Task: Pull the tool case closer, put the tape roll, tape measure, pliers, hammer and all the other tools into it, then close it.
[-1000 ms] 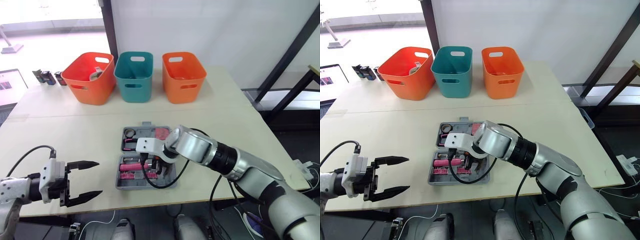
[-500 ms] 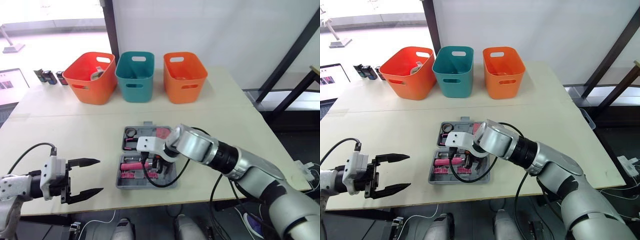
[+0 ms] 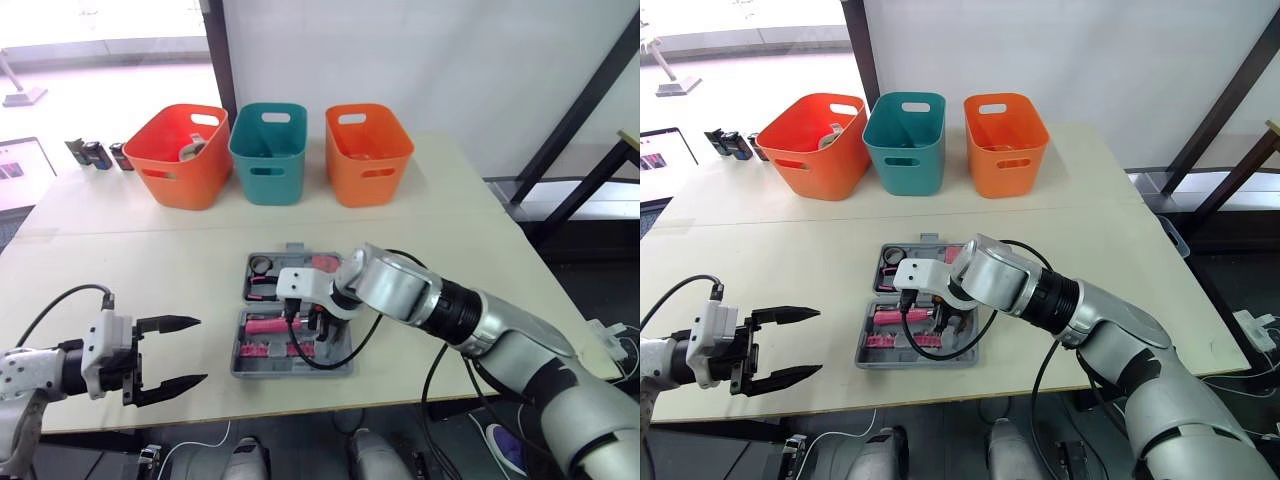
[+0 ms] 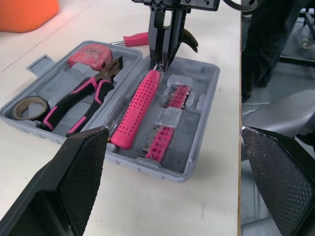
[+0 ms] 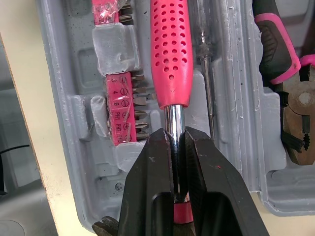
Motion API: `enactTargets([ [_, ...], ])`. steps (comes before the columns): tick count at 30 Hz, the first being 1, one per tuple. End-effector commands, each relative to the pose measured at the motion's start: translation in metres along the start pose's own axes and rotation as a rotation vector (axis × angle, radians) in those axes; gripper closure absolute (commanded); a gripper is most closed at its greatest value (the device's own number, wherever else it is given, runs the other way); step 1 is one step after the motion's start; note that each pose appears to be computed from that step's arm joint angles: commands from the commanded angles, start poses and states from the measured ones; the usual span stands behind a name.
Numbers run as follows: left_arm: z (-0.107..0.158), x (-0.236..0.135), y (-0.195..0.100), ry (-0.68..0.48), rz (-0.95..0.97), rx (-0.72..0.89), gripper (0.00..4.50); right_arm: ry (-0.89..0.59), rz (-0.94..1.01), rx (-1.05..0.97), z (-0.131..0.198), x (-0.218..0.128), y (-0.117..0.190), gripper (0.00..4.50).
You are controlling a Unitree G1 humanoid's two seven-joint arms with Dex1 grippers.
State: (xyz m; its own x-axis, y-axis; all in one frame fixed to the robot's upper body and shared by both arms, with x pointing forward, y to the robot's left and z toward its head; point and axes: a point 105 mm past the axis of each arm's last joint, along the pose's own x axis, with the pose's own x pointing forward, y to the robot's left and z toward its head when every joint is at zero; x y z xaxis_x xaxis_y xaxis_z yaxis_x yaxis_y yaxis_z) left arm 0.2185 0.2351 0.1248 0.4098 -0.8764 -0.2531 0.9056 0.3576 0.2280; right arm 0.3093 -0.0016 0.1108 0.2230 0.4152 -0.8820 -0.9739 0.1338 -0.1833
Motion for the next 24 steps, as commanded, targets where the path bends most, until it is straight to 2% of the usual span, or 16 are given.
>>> enactTargets([
  [1, 0.005, 0.003, -0.002, -0.004, -0.014, 0.020, 0.00, -0.035, -0.037, -0.029, 0.013, -0.006, -0.003, 4.47],
  [24, 0.006, 0.001, 0.002, -0.004, -0.005, 0.025, 0.00, -0.064, 0.017, -0.079, 0.026, 0.000, 0.016, 4.47],
])
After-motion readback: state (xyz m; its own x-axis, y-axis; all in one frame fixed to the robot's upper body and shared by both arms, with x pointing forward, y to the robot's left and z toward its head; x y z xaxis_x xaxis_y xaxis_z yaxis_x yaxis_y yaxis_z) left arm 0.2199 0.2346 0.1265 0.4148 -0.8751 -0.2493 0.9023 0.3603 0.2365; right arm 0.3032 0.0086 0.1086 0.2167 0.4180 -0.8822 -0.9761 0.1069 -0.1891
